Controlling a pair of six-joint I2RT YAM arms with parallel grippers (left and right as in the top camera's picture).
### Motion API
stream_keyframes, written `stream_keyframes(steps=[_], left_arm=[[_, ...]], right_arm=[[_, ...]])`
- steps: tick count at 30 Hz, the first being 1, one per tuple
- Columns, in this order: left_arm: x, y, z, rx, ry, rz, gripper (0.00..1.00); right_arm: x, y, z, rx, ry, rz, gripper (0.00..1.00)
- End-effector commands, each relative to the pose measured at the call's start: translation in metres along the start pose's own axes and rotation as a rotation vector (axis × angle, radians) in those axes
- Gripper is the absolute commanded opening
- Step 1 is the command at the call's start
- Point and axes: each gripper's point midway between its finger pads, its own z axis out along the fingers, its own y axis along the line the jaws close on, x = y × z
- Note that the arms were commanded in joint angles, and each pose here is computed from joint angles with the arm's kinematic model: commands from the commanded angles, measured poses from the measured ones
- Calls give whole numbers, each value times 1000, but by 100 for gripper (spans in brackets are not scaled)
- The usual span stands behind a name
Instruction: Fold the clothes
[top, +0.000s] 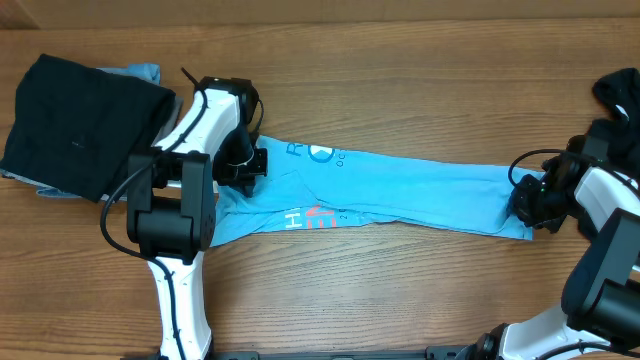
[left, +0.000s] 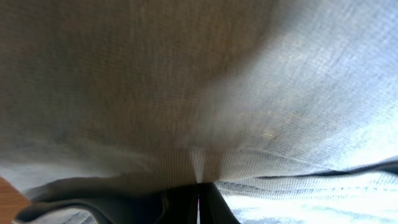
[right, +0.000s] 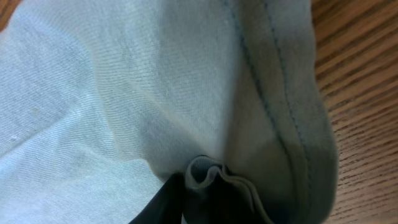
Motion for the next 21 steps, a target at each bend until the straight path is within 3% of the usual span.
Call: stream_keyframes(steps=[1,6,11,18,21], left_arm=[[-20,36,17,-182,-59,17,4],[-33,42,13,-210,-108,26,4],[-37,40,4,-208,-122,25,4],[-47,36,-35,-199,-171,12,5],[-53,33,-52,-190,-205,3,15]], right_arm=[[11,-16,30,65,44,3,20],[-2,-16,30,73,-10,-5,20],[-9,7,22,-42,-4,-45,20],[-13,18,-26,-42,91,-49,35],[-19,23,-47,-41,102,-80,41]])
